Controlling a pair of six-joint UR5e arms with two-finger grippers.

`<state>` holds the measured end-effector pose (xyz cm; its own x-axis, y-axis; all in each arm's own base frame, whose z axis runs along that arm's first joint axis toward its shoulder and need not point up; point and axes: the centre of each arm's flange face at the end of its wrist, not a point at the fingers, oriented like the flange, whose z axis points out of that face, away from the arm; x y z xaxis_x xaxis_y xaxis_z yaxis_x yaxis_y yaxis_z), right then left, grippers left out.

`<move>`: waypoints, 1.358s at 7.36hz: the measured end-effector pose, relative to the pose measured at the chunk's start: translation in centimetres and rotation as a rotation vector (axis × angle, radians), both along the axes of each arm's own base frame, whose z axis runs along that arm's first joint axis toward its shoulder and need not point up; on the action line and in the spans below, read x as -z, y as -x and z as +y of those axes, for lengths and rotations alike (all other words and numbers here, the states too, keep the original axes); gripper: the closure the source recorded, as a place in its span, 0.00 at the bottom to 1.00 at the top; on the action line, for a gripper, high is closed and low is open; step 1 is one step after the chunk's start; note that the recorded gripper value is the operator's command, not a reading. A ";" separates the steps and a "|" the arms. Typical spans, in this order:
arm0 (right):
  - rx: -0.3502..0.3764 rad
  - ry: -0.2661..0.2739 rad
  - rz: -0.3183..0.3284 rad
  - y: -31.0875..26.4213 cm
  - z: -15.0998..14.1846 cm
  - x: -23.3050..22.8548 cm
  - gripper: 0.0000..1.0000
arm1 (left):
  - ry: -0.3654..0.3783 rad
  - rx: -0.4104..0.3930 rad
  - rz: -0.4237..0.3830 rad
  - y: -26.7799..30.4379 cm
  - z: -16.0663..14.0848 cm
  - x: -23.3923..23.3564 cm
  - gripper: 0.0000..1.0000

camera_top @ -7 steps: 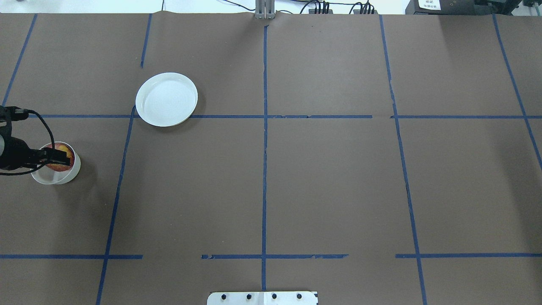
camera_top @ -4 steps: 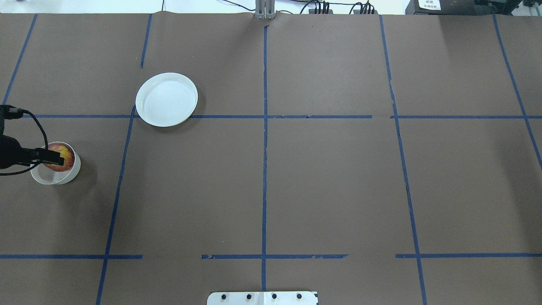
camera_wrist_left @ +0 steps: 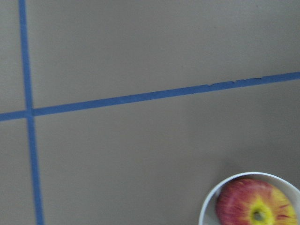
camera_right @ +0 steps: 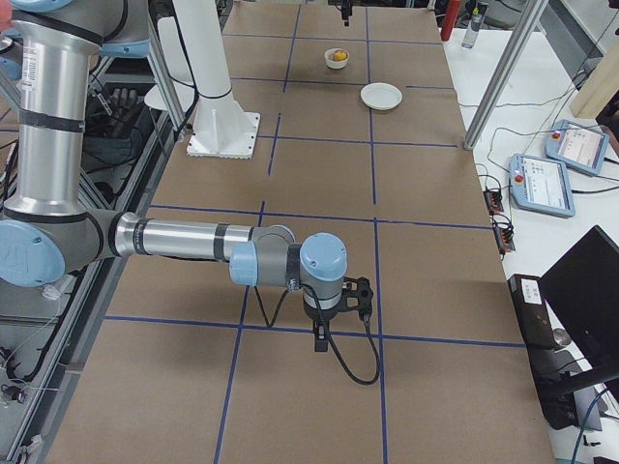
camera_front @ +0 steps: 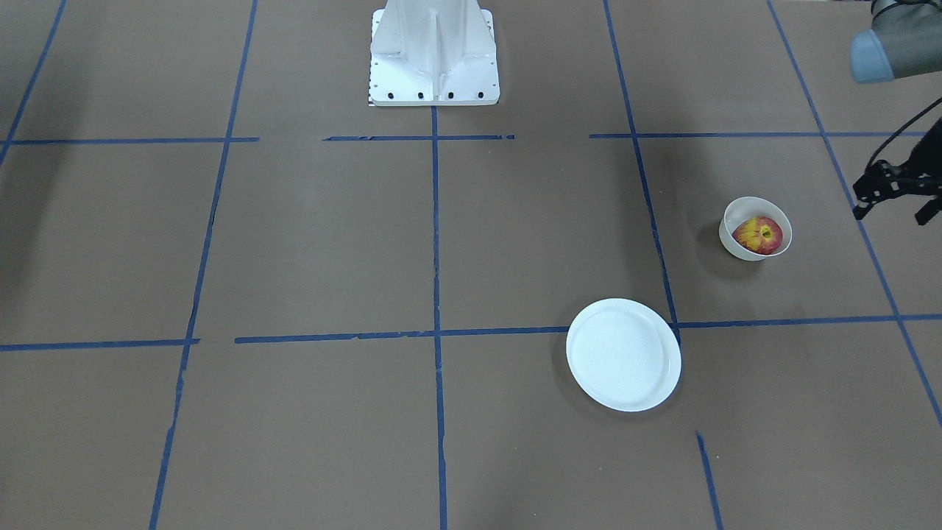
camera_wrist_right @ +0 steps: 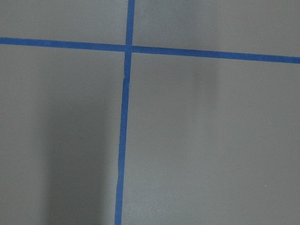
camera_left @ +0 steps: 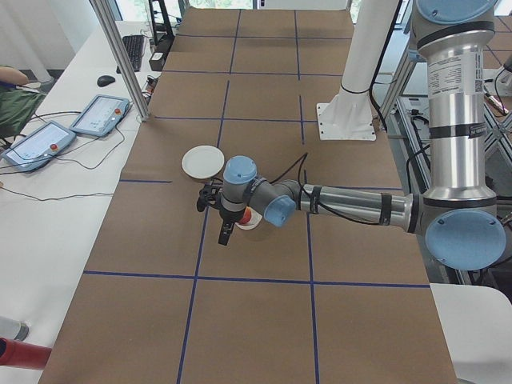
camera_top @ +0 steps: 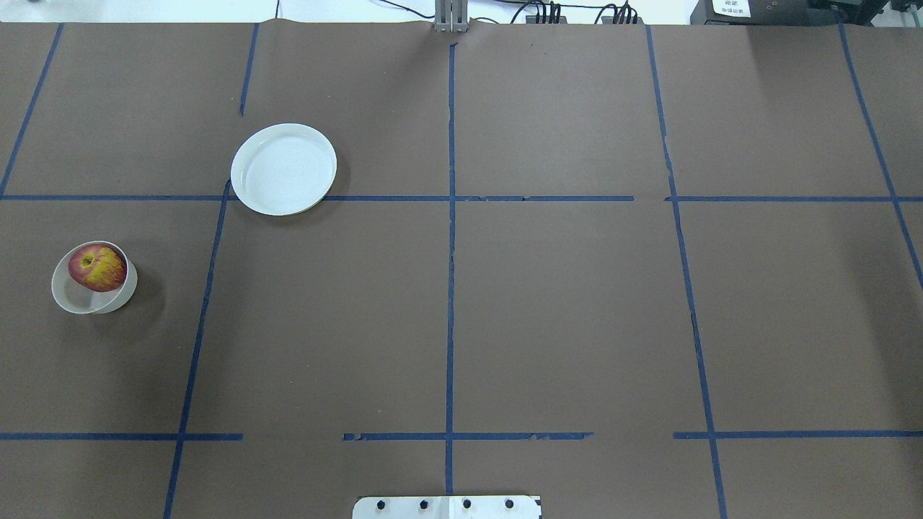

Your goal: Move apple from plate to bowl

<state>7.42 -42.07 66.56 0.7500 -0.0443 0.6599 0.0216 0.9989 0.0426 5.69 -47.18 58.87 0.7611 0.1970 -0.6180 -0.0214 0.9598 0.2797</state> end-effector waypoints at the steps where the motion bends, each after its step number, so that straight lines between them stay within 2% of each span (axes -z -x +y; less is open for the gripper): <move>1: 0.000 0.000 0.000 0.0 0.0 0.0 0.00 | 0.011 -0.025 -0.023 4.4 -0.7 -0.4 0.00; 2: 0.001 0.000 0.000 0.0 0.0 0.0 0.00 | 0.037 -0.044 -0.016 8.4 -0.8 -0.7 0.00; 4: 0.001 0.000 0.000 0.0 0.0 0.0 0.00 | 0.116 0.008 0.008 15.0 1.2 -2.4 0.00; 6: 0.000 0.000 0.000 0.0 0.0 0.0 0.00 | 0.161 0.034 0.019 16.7 3.1 -4.0 0.00; 10: 0.000 0.001 0.000 0.0 0.0 0.0 0.00 | 0.135 0.033 0.017 16.8 2.9 -3.3 0.00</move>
